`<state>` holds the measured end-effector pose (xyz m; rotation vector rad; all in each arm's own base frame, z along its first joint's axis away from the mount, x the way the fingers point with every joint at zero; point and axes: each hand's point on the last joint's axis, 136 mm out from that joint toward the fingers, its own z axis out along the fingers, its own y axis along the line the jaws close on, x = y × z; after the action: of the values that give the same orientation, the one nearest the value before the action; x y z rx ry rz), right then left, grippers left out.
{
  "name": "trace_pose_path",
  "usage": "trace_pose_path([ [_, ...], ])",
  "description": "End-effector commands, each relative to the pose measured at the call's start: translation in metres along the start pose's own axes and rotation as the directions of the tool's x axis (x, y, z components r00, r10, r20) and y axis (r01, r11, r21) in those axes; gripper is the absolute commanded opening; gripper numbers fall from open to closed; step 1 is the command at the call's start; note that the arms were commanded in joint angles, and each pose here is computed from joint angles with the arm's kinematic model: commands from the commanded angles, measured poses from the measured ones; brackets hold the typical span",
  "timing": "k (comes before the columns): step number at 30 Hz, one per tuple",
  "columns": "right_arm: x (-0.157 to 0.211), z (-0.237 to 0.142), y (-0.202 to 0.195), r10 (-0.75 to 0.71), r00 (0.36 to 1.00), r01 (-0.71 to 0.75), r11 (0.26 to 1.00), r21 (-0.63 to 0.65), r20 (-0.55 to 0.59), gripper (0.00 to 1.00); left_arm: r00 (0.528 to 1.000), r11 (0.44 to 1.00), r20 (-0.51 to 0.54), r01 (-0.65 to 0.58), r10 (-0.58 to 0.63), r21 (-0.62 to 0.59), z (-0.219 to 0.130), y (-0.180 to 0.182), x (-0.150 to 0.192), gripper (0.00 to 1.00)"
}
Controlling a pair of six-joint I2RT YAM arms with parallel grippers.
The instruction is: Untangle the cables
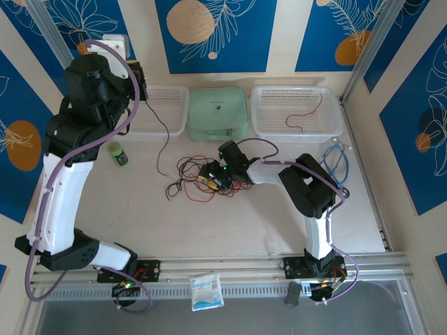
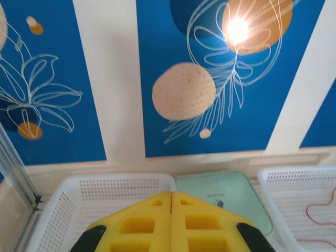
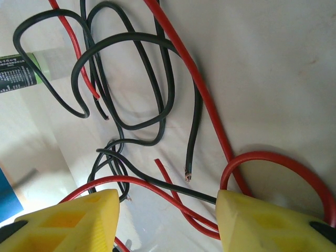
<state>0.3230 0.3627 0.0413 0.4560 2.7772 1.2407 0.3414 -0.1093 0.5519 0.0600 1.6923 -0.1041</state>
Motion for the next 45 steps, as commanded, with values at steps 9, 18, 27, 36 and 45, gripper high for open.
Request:
trace_pose_path([
  [9,0.023,-0.001,-0.03,-0.033,0.998,0.041,0.99,0.138,-0.058,0.55,0.934,0.97,0.319,-0.093,0.163,-0.225,0.012,0.021,-0.075,0.06],
  [18,0.039,-0.033,-0.002,-0.172,0.984,0.177,0.974,0.139,-0.049,0.58,0.826,0.928,0.481,-0.126,0.293,-0.35,0.027,0.022,-0.119,0.08],
  [27,0.049,-0.062,-0.001,-0.247,0.969,0.248,0.954,0.17,-0.026,0.6,0.782,0.892,0.514,-0.116,0.353,-0.437,0.093,0.042,-0.12,0.08],
  [36,0.078,-0.073,0.013,-0.42,0.903,0.43,0.883,0.186,-0.091,0.6,0.837,0.868,0.417,-0.128,0.354,-0.48,0.177,0.07,-0.077,0.07],
  [45,0.092,-0.059,0.02,-0.541,0.823,0.568,0.786,0.245,-0.173,0.59,0.97,0.885,0.145,-0.109,0.194,-0.452,0.263,0.107,0.09,0.06],
])
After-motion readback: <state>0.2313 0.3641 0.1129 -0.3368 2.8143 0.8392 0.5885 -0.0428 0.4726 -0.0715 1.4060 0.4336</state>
